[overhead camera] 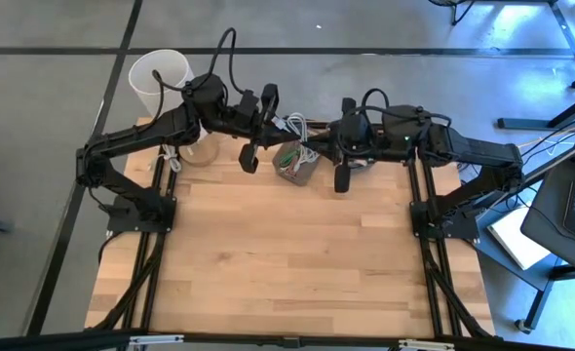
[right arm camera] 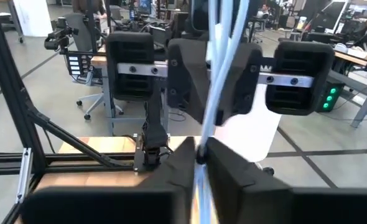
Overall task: Pick & Place USB Port
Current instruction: Put the light blue charger cable into the black transparent bin, then adjust the black transparent bin
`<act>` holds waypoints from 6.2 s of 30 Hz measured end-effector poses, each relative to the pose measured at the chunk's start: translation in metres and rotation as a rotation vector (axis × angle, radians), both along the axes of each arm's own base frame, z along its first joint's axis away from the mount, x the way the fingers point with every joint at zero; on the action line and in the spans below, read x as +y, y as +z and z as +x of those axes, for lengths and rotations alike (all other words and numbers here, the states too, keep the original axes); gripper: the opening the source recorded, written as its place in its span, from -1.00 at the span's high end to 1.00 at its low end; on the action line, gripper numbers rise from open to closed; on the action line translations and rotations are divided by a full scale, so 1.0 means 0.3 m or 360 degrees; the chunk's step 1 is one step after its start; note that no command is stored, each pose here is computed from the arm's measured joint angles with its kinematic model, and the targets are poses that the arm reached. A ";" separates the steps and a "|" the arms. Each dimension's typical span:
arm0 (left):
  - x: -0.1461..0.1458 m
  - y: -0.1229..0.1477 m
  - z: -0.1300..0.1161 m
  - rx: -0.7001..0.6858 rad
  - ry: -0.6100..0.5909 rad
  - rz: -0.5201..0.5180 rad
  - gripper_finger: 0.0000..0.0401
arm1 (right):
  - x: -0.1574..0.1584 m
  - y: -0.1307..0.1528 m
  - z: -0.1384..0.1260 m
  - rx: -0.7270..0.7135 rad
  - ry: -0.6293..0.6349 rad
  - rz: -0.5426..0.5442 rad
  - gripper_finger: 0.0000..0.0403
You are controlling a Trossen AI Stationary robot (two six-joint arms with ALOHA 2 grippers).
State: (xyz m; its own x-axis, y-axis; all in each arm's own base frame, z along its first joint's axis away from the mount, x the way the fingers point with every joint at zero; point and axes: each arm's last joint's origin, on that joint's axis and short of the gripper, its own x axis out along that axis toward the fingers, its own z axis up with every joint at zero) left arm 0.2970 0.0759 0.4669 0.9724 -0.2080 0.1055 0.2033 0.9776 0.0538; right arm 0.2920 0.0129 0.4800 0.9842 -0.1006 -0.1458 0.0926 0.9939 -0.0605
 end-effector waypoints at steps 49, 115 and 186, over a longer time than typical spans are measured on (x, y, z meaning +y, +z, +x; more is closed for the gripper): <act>0.432 -0.681 0.262 0.1253 0.0675 -0.0539 0.98 | -0.044 -0.274 -0.225 0.1301 -0.1037 0.0363 -0.31; 0.060 0.166 0.068 0.0383 0.0303 0.0033 0.39 | -0.022 -0.250 -0.203 0.1220 -0.0855 0.0340 -0.18; -0.003 -0.968 0.021 0.1539 0.0689 -0.0393 0.99 | 0.124 -0.271 -0.550 0.0104 -0.0445 0.0152 0.98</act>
